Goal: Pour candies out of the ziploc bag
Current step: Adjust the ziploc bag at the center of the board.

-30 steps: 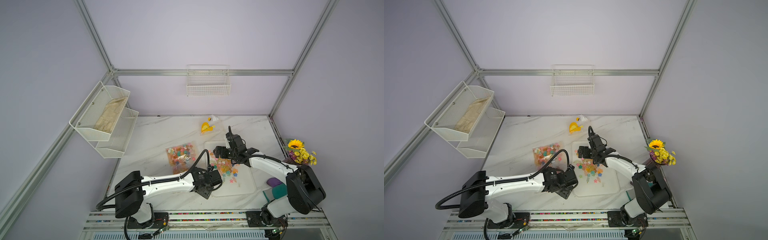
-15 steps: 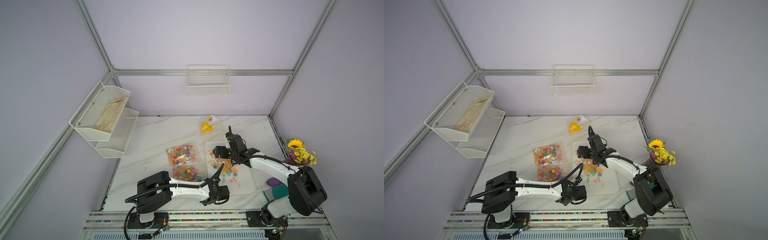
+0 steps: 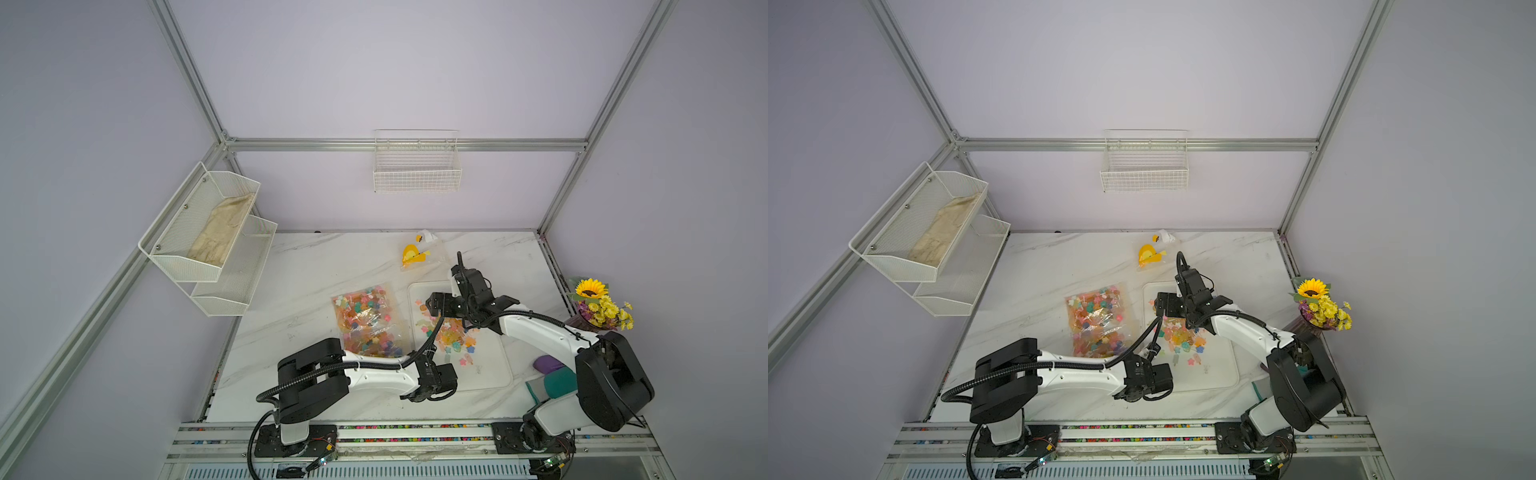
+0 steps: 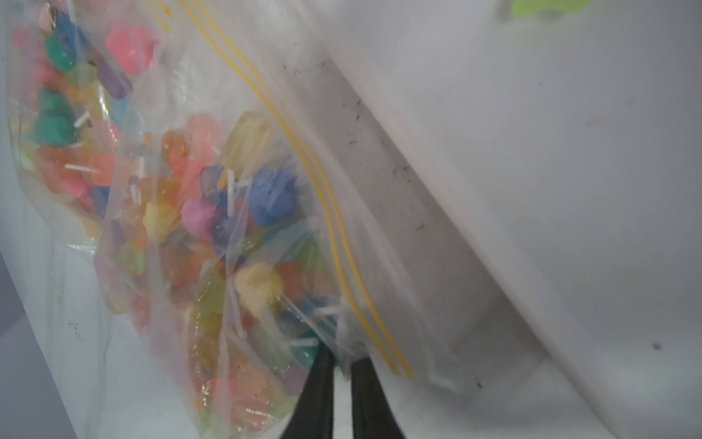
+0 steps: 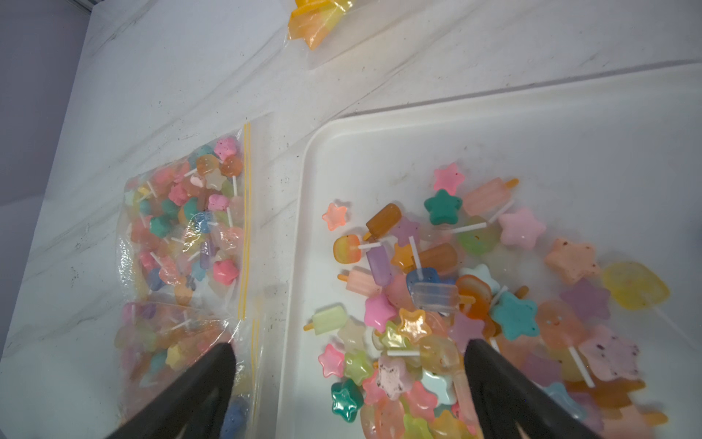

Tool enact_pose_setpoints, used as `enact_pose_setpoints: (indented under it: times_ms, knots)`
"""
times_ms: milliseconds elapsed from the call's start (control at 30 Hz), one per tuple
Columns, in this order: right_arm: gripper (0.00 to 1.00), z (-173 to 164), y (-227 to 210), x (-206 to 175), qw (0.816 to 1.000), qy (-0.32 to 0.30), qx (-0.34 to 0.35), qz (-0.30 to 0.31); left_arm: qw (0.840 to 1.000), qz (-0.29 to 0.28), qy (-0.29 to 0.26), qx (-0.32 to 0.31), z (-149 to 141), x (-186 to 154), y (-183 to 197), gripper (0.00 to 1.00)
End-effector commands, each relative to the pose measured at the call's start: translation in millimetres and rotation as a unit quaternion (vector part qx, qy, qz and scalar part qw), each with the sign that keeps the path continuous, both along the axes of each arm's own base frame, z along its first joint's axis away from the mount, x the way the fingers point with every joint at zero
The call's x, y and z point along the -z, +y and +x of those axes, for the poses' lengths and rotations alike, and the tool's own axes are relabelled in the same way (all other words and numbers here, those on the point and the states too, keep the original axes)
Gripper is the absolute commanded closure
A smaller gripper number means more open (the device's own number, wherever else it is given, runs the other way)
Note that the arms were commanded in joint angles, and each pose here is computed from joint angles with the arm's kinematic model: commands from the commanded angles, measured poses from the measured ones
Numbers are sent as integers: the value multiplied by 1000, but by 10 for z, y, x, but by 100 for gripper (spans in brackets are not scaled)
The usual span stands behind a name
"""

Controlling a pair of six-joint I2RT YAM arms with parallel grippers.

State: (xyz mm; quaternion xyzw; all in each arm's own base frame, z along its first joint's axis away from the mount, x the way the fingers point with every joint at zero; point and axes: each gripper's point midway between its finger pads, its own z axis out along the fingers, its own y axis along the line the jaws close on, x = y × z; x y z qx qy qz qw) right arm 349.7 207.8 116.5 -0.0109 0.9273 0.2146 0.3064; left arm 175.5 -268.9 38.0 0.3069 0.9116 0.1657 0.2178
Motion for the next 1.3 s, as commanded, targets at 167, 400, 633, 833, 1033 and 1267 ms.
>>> enact_pose_setpoints:
  times_ms: [167, 400, 633, 833, 1033, 1267]
  knots:
    - [3, 43, 86, -178, 1000, -9, -5, 19, 993, -70, -45, -80, 211, -298, 235, 100]
    - [5, -140, 430, -149, 993, 35, -55, 98, 970, -183, -54, -148, 286, -461, 469, 100]
    - [15, -456, 1060, 73, 975, 112, -118, 152, 949, -258, -69, -166, 333, -624, 587, 100]
    - [21, -543, 1294, 191, 967, 142, -135, 161, 947, -266, -63, -169, 321, -632, 563, 100]
    - [36, -603, 1439, 243, 962, 155, -144, 174, 945, -275, -68, -167, 335, -665, 551, 100]
    - [63, -626, 1541, 291, 958, 160, -150, 183, 943, -285, -64, -161, 320, -712, 528, 100]
